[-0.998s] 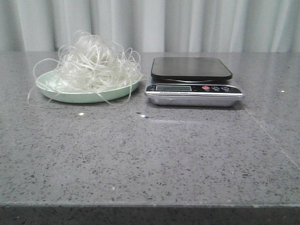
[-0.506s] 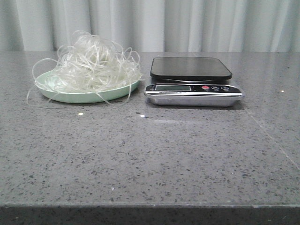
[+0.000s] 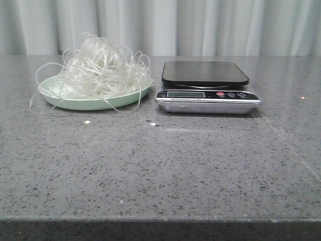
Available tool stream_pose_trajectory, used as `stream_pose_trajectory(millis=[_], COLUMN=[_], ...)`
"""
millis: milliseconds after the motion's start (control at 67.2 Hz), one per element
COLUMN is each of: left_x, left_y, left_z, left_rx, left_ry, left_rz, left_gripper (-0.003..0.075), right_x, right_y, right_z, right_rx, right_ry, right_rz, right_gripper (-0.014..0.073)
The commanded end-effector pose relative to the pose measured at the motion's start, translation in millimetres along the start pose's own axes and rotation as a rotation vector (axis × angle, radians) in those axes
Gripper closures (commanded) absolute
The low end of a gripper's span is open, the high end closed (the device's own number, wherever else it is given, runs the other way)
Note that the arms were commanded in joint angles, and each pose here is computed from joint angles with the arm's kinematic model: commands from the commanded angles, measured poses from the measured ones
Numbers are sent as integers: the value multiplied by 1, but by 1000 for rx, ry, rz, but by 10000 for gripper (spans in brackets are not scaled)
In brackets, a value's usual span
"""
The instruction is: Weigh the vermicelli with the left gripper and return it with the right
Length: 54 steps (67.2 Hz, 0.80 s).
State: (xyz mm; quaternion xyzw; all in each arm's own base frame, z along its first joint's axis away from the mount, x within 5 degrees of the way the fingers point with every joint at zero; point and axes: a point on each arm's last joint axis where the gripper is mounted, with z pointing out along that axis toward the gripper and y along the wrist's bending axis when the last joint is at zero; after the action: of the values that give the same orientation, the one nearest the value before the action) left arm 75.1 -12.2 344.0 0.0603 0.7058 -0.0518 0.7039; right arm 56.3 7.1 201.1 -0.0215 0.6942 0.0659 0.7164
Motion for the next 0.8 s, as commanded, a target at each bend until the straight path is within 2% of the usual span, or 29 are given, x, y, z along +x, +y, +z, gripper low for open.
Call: stream_pose_trajectory(millis=[0, 74, 194, 238, 268, 342, 566, 685, 789], left_x=[-17, -21, -28, -32, -34, -40, -57, -66, -65], left_y=[1, 1, 1, 1, 1, 0, -7, -25, -51], left_z=[5, 7, 12, 15, 19, 27, 82, 114, 150], left_rx=[-3, -3, -1, -1, 0, 5, 71, 164, 265], left_ry=[-87, -87, -61, -52, -31, 36, 269, 356, 433], left_rz=[-22, -22, -22, -22, -23, -23, -91, -75, -26], left_gripper=[580, 534, 336, 219, 169, 94, 90, 90, 90], right_x=[-11, -11, -11, -11, -11, -11, -11, -11, -11], right_y=[0, 0, 0, 0, 0, 0, 0, 0, 0], right_z=[-2, -2, -2, -2, -2, -2, -2, -2, -2], right_rx=[8, 8, 8, 8, 8, 8, 8, 8, 8], right_ry=[-99, -99, -99, -99, -99, -99, -99, -99, -99], right_rz=[-12, -12, -12, -12, -12, -12, -12, -12, -12], right_gripper=[438, 438, 438, 438, 438, 438, 438, 438, 438])
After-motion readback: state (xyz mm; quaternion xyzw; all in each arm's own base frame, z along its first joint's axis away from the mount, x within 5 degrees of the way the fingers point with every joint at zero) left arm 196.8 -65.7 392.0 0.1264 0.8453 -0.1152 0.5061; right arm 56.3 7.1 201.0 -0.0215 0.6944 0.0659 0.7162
